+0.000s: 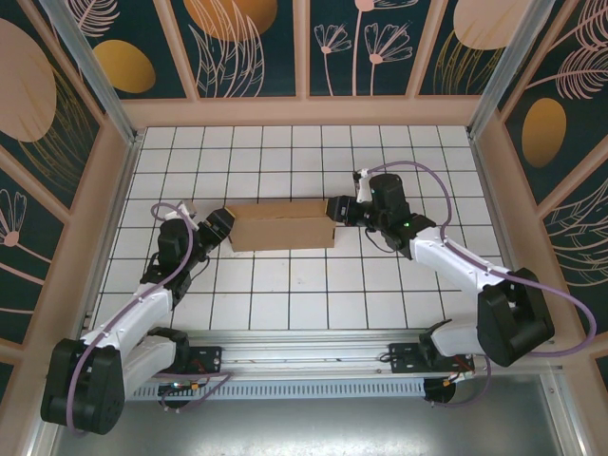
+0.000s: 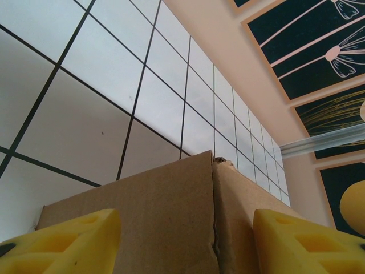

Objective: Fold the paper box

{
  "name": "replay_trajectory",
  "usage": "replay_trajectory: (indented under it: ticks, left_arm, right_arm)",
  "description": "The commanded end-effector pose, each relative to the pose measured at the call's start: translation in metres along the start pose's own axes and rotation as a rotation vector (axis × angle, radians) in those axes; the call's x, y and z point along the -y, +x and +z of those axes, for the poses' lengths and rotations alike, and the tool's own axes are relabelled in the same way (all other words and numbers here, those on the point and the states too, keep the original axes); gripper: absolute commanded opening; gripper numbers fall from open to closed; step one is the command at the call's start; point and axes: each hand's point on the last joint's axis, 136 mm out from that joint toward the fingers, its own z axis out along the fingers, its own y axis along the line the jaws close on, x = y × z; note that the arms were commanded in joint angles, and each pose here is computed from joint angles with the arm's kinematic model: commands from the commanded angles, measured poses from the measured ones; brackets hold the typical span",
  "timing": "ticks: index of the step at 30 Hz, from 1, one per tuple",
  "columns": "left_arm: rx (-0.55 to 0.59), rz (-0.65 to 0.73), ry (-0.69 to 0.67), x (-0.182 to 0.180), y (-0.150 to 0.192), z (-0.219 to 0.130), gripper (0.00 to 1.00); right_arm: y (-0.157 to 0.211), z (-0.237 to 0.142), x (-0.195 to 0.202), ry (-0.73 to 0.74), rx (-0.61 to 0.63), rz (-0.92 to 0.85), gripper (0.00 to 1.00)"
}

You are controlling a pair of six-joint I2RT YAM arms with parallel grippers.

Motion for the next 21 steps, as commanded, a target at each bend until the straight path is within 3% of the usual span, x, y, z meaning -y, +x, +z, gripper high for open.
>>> replay_trajectory:
  ticks: [1, 9, 13, 21]
  left_arm:
    - [-0.075, 0.003, -0.175, -0.049, 0.025, -0.004, 0.61]
    - [-0.084, 0.006, -0.161, -0.045, 0.025, -0.002, 0.61]
    - [-0.086, 0.004, -0.161, -0.045, 0.025, -0.002, 0.6]
    - [-0.113, -0.023, -0.173, -0.054, 0.035, -0.001, 0.57]
  right_arm:
    - [-0.011, -0.009, -0.016, -0.044, 0.022, -0.019, 0.48]
    - [0.003, -0.007, 0.004, -0.01, 0.007, 0.008, 0.47]
    - [0.013, -0.005, 0.023, 0.029, 0.002, 0.044, 0.39]
    - [0.06, 0.008, 0.047, 0.069, -0.093, 0.099, 0.34]
